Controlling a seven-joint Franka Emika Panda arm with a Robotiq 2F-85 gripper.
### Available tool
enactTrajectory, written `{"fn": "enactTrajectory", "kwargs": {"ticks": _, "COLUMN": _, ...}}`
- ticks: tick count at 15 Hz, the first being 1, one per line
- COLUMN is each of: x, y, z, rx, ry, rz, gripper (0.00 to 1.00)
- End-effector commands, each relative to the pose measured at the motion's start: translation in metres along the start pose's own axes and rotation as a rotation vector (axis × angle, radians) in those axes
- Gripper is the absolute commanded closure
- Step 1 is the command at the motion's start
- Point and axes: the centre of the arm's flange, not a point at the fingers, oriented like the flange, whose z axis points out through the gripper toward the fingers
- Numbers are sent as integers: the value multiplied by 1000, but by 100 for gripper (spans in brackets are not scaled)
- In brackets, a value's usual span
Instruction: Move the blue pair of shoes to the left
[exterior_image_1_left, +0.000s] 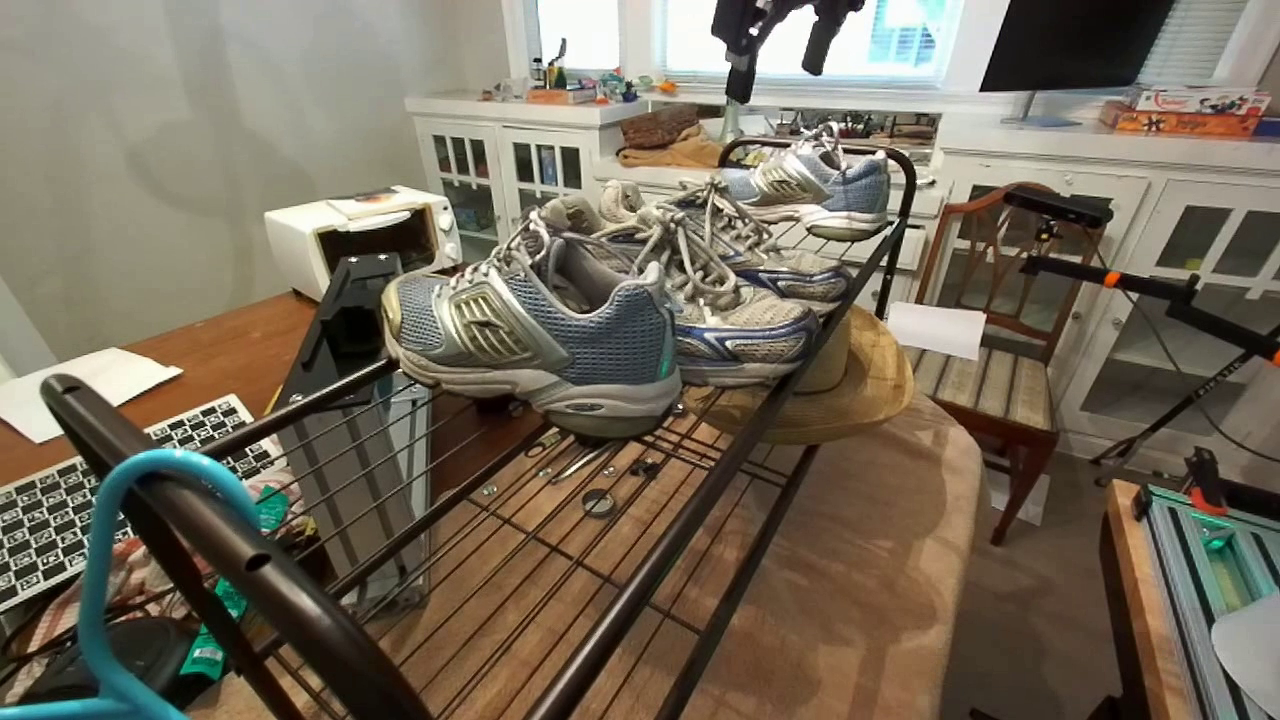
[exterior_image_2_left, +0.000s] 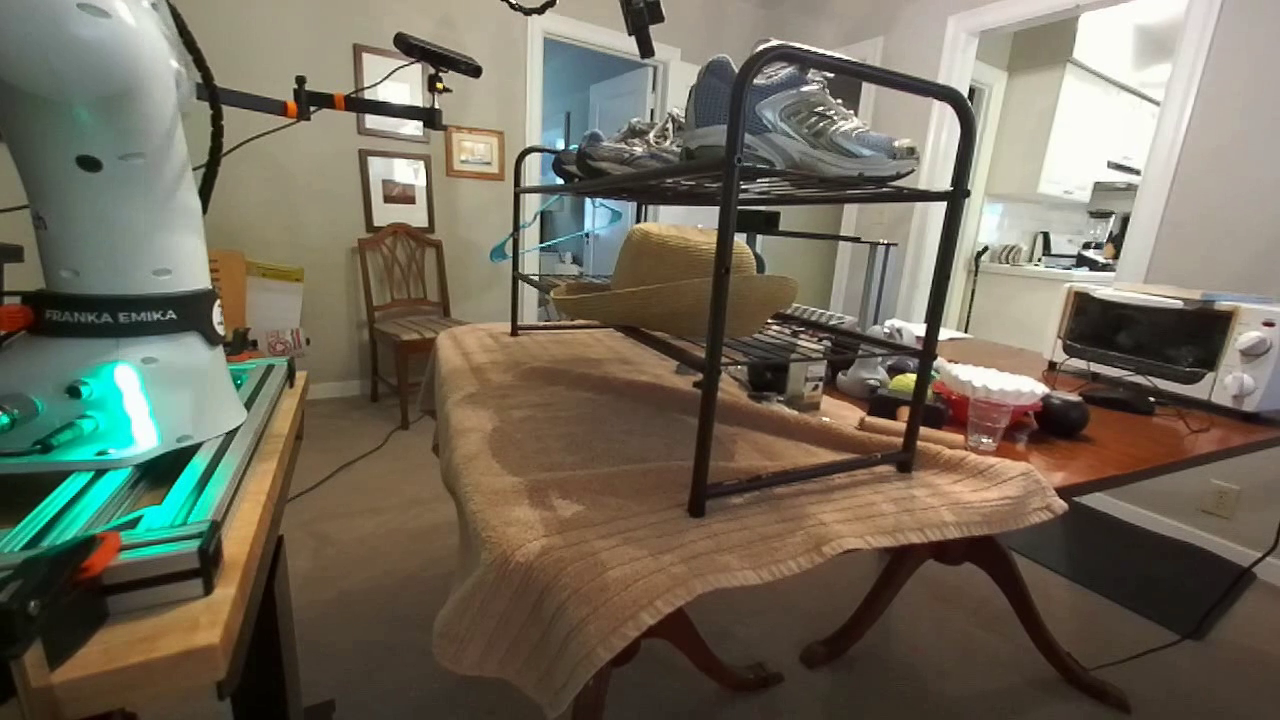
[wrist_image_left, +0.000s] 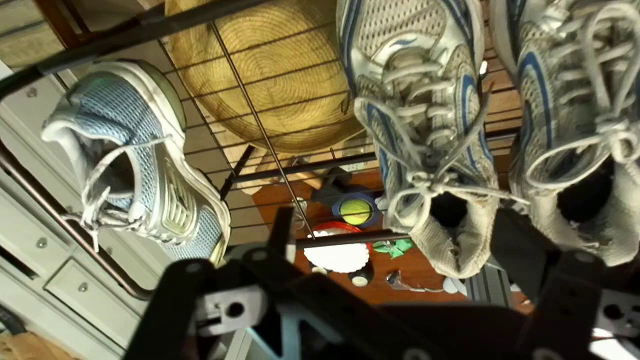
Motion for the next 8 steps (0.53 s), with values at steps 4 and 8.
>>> {"fn": "enactTrajectory", "kwargs": {"ticks": 4, "x": 10, "y": 9, "z": 7, "rx": 17, "ry": 29, "rz": -19, "gripper": 0}}
{"fn": "enactTrajectory", "kwargs": {"ticks": 8, "x": 15, "y": -6, "z": 5, "rx": 35, "ry": 67, "rz": -106, "gripper": 0}}
